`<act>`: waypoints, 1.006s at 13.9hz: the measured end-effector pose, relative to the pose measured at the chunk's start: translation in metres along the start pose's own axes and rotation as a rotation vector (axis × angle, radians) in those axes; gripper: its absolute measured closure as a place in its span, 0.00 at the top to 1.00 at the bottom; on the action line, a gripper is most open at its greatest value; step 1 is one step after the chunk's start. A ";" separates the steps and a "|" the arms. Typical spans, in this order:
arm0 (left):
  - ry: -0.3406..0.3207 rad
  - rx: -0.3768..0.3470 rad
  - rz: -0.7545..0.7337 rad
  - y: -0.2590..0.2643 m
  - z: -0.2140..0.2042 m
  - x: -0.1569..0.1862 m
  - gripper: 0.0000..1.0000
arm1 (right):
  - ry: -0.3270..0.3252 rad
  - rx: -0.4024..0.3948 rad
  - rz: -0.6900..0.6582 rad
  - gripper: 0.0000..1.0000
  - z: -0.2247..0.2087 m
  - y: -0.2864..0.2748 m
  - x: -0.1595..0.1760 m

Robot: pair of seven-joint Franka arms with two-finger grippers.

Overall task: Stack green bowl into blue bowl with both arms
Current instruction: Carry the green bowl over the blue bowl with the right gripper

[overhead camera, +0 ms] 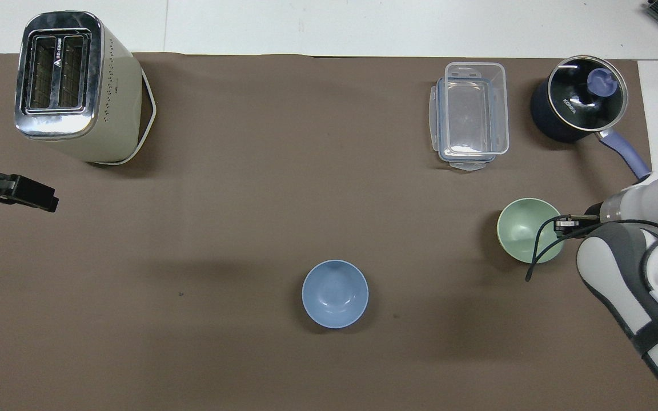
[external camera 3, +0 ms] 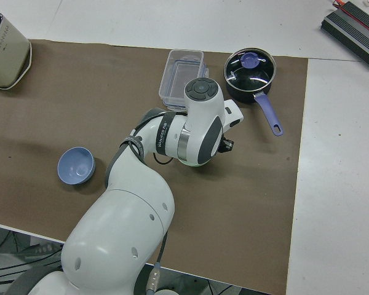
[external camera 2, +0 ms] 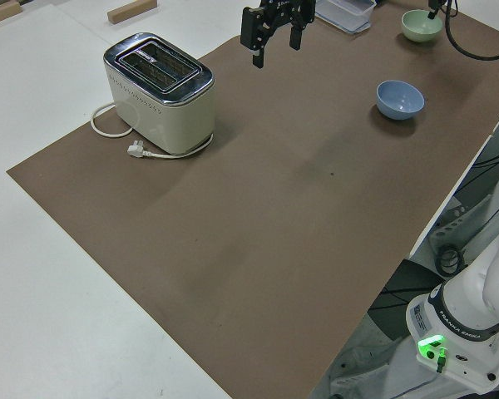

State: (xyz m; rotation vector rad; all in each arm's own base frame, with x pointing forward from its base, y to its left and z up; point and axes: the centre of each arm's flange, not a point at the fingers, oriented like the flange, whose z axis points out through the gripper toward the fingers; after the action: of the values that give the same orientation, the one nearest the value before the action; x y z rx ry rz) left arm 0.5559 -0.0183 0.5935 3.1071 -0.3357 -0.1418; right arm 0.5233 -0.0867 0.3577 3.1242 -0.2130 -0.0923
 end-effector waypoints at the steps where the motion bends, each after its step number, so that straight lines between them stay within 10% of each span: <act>1: 0.000 0.000 0.000 0.000 0.000 0.000 1.00 | -0.007 0.005 -0.003 0.04 -0.012 -0.005 -0.004; 14: 0.000 0.000 0.000 0.000 0.000 0.000 1.00 | 0.026 0.068 -0.258 0.04 -0.099 -0.254 -0.105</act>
State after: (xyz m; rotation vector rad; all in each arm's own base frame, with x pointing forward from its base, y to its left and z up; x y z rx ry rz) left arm 0.5560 -0.0183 0.5935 3.1071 -0.3353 -0.1419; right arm 0.4600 0.1793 0.4596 3.1999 0.1918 -0.0462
